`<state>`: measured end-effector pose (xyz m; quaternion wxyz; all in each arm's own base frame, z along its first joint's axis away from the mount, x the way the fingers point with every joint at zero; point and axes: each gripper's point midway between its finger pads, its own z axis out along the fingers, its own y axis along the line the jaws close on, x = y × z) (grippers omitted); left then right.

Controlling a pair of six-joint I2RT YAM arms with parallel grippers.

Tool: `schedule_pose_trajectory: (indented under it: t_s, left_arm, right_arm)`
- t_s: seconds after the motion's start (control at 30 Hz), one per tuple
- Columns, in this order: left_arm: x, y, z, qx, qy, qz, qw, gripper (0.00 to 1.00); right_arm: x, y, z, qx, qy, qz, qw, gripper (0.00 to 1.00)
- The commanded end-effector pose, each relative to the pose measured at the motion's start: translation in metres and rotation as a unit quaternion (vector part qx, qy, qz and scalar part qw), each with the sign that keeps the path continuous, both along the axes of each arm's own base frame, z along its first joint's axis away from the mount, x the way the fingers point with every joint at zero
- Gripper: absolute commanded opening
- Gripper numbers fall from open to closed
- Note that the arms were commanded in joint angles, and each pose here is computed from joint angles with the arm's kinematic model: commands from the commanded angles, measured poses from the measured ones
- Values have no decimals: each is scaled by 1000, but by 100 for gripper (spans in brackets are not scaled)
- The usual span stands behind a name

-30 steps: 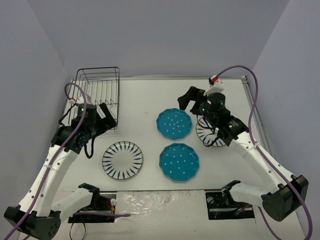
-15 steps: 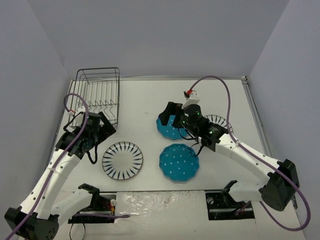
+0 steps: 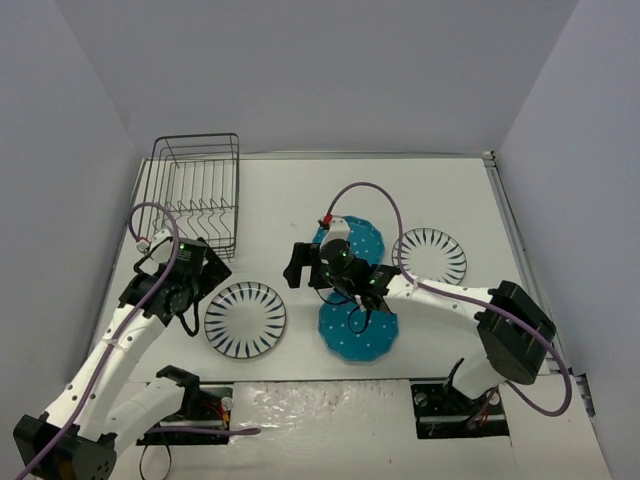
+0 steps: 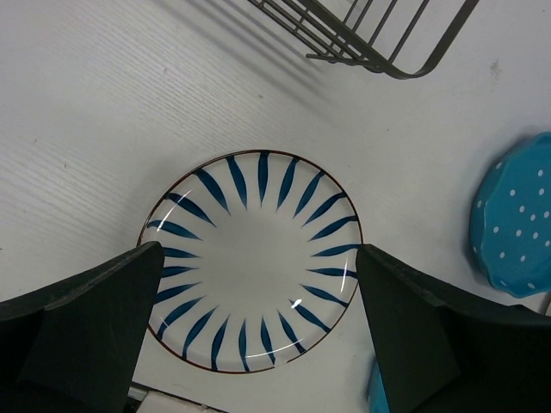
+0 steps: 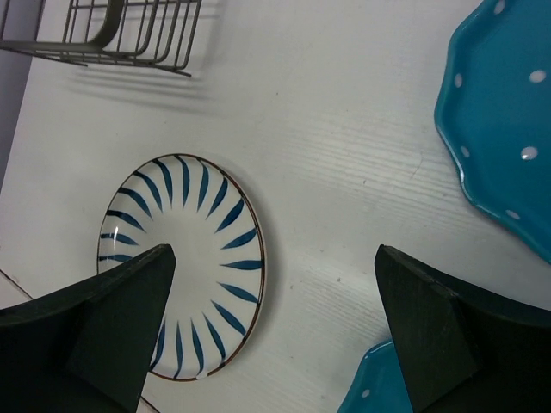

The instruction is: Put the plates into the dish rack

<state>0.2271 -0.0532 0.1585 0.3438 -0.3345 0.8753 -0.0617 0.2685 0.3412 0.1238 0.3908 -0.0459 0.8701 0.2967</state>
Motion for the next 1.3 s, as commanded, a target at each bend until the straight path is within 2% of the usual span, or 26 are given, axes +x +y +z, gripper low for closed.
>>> schedule_pose_trajectory:
  t_s: [0.0, 0.5, 0.77, 1.0, 1.27]
  left_arm:
    - [11, 0, 10, -10, -34, 21, 999, 91]
    - [5, 1, -8, -17, -19, 36, 999, 91]
    - [2, 0, -19, -17, -7, 34, 999, 91]
    - [6, -1, -13, -18, -14, 31, 999, 91]
    - [7, -1, -12, -15, -15, 29, 999, 91]
  right_arm:
    - [-6, 38, 6, 52, -11, 26, 998, 95]
    - [-45, 65, -48, 27, 35, 56, 997, 85]
    - [-49, 61, -59, 18, 44, 49, 998, 78]
    - [-54, 62, -72, 19, 56, 50, 997, 56]
    - [-58, 66, -92, 22, 72, 52, 996, 48]
